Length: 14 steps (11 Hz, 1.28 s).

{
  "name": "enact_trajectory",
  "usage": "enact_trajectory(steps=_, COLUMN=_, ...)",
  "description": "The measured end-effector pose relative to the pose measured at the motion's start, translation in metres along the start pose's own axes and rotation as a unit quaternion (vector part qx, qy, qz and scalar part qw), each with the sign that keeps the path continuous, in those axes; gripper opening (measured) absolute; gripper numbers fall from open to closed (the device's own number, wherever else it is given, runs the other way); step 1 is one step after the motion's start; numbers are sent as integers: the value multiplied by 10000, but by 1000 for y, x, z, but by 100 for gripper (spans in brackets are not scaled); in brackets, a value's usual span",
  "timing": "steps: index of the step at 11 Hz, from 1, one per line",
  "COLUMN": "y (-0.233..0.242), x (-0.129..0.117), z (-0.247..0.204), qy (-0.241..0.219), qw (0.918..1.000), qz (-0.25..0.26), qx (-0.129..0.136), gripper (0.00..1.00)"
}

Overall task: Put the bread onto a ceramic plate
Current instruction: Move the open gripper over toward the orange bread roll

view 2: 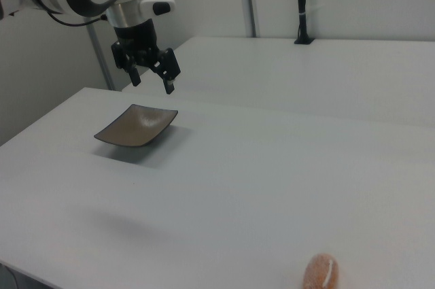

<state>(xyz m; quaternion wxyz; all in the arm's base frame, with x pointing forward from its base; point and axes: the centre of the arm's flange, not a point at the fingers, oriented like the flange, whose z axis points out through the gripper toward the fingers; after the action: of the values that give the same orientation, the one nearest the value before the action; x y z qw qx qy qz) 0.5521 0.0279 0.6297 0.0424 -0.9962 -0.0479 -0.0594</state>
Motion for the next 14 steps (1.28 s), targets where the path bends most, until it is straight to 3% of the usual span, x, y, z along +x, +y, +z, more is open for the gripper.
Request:
enact_trajectory(steps=10, y=0, x=0, z=1, qy=-14, qw=10000, qz=-38, qx=1, gripper=100)
enact_trajectory(steps=14, y=12, x=-9, z=9, qy=-354, qw=9947, qz=-960, qx=49, gripper=100)
